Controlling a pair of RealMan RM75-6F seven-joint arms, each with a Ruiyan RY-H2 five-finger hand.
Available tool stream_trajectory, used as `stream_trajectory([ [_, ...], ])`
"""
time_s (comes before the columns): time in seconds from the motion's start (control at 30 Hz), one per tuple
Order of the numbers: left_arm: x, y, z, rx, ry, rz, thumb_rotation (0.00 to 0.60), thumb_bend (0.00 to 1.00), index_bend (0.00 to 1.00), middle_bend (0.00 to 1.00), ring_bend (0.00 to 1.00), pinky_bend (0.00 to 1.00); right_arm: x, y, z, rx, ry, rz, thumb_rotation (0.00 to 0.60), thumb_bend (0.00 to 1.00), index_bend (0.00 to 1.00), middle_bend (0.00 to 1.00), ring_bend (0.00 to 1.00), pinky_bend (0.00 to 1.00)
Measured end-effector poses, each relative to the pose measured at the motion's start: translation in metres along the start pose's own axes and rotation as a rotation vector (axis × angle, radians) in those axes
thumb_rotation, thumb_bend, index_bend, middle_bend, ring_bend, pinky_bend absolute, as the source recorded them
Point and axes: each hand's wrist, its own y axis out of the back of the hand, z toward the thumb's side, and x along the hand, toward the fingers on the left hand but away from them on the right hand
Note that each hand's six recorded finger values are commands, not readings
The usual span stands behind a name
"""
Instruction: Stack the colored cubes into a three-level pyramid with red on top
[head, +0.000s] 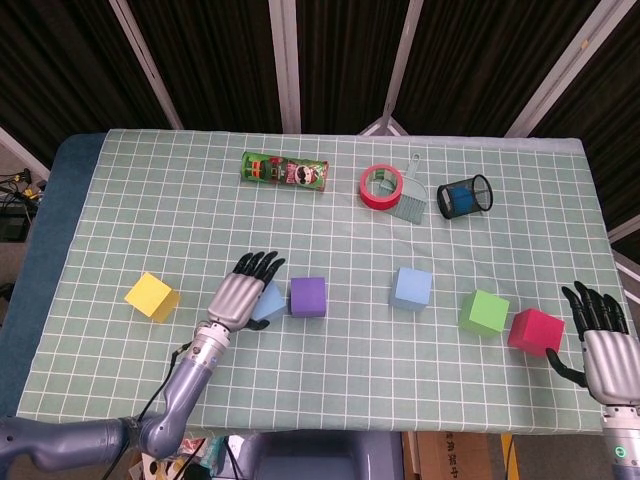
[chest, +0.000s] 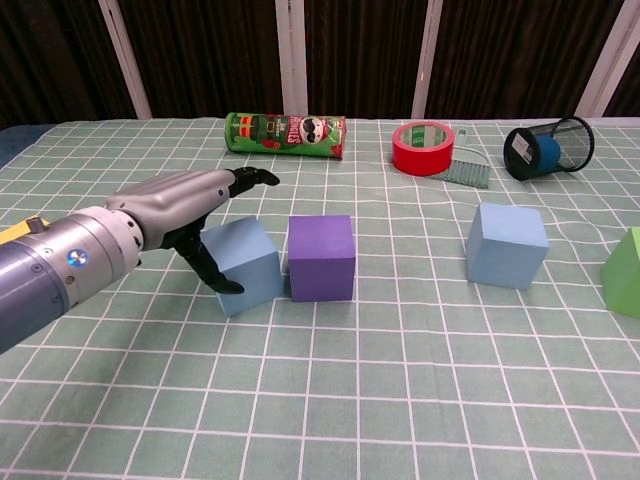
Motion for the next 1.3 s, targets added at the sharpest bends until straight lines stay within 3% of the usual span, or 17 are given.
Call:
stream_trajectory([
  [0.2,0.0,0.001,-0.006,0.02,0.014,0.012,0.6,0.05,0.0,0.23,0.0,0.02,-0.001,0.0,-0.001,-0.005,-0.008,0.003,0.6,0.3,0.0,0.0,0.0,0.0],
  [0.63,-0.004,0.007,-0.02,0.036,0.063,0.049,0.6,0.05,0.0,0.23,0.0,0.02,0.001,0.0,-0.001,-0.009,-0.007,0.006,0.6,0.3,0.0,0.0,0.0,0.0],
  [0.87,-0.005,0.003,-0.023,0.033,0.068,0.028,0.6,0.26,0.0,0.29,0.0,0.02,0.002,0.0,0.001,-0.014,-0.004,0.008,0.6,0.3,0.0,0.0,0.0,0.0],
  [1.3,-0.001,-0.002,-0.013,0.006,0.049,0.016,0.6,0.31,0.01,0.34,0.0,0.02,0.002,0.001,0.0,-0.018,-0.008,0.009,0.6,0.3,0.0,0.0,0.0,0.0],
])
